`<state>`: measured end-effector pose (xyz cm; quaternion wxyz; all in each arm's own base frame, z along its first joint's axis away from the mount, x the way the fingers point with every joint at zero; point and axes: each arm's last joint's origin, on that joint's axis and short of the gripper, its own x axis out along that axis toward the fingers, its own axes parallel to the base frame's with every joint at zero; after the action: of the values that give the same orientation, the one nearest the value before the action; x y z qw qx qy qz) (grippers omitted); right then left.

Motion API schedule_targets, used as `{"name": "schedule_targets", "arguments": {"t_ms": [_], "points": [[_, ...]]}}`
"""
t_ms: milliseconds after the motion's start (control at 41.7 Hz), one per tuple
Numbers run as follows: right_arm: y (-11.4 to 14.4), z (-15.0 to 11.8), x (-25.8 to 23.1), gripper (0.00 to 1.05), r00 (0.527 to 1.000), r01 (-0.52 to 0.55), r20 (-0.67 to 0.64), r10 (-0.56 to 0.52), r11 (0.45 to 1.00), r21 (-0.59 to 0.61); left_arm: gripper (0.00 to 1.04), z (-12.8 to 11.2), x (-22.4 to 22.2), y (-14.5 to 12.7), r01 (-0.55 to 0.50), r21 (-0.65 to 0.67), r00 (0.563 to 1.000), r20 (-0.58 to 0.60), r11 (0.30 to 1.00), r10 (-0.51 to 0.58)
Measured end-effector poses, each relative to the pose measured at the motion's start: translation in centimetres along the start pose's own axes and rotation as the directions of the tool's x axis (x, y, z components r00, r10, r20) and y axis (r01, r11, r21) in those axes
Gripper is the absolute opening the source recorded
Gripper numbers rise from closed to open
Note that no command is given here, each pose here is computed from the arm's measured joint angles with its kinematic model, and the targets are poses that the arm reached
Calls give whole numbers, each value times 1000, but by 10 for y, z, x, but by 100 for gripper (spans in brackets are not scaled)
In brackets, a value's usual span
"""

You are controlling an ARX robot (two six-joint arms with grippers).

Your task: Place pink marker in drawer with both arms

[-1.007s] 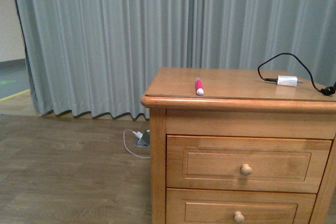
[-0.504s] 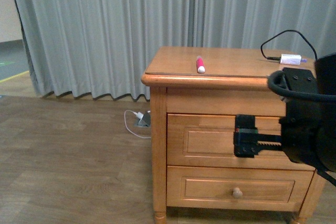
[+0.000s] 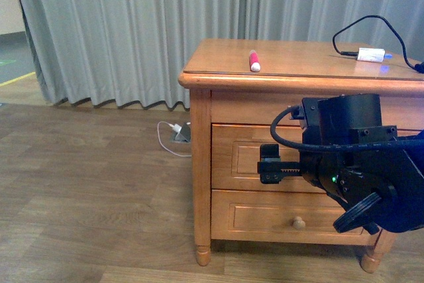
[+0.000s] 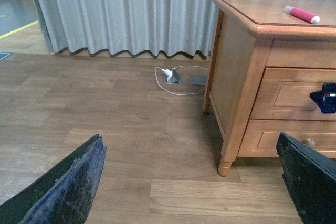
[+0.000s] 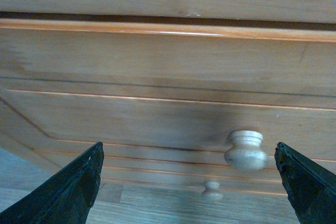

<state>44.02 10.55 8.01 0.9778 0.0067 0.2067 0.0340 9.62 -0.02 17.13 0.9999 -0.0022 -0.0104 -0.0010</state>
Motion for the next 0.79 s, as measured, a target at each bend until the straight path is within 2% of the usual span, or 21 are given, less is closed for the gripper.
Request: {"name": "schedule_targets", "arguments": {"t_ms": [432, 791], "points": [[-21, -5, 21, 96, 997, 73, -15, -73, 997, 0, 99, 0, 0, 0, 0, 0, 1000, 0, 1000, 0], [-25, -10, 28, 96, 995, 85, -47, -85, 996, 0, 99, 0, 0, 0, 0, 0, 1000, 0, 1000, 0]]}}
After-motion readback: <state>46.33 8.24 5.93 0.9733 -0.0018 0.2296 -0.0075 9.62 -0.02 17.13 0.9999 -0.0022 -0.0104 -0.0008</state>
